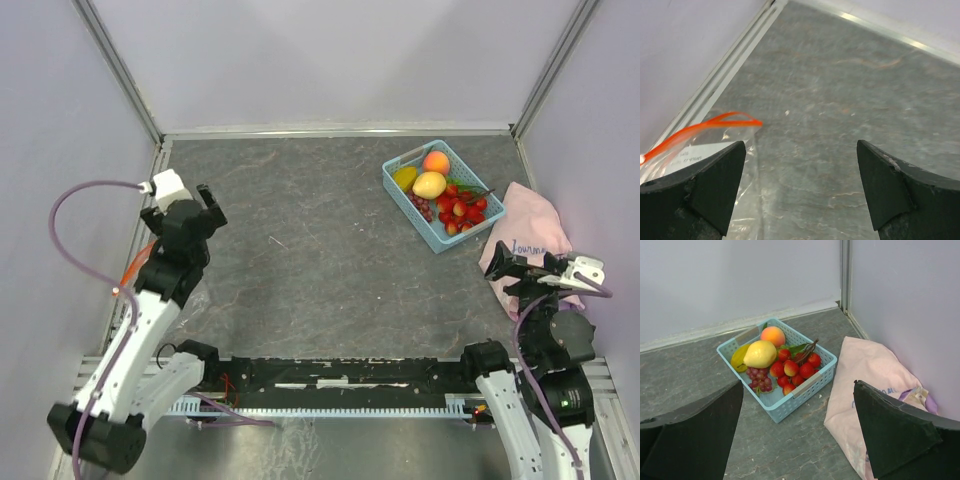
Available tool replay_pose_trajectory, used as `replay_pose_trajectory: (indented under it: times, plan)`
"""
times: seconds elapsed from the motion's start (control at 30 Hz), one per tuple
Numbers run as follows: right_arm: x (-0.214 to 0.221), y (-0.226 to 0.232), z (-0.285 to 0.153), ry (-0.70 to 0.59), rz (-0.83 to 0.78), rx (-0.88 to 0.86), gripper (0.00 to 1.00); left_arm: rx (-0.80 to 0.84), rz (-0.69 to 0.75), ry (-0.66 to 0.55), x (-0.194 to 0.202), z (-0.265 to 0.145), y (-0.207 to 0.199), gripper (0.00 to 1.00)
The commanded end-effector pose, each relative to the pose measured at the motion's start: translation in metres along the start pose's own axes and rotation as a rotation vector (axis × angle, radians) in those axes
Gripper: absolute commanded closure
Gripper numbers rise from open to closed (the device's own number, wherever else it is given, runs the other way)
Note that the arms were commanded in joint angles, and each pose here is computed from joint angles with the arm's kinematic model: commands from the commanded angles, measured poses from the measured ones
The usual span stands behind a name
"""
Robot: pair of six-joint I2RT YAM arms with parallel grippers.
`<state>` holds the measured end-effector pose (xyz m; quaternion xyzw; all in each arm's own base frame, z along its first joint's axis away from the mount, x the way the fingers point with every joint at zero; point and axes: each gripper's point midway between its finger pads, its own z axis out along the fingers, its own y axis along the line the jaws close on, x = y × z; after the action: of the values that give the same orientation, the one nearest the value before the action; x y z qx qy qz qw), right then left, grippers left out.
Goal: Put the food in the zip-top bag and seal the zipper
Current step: Move the zipper food storage bag to the center of the board.
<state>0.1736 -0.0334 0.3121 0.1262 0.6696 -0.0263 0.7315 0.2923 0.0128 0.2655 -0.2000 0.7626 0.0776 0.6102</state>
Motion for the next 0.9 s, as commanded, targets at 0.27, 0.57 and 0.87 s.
replay_pose_trajectory:
  times: [0.27, 0.57, 0.87]
  plan:
    - [-0.021, 0.001, -0.015, -0.113, 0.057, -0.049, 0.01, -0.444, -0.148, 0.267, 0.063, 0.061, 0.069, 0.01]
    - [-0.022, 0.001, -0.018, -0.126, 0.061, -0.066, 0.01, -0.713, -0.233, 0.364, 0.110, 0.104, 0.128, 0.01]
    - [-0.021, 0.004, -0.019, -0.121, 0.056, -0.083, 0.01, -0.696, -0.325, 0.492, 0.156, 0.133, 0.137, 0.08]
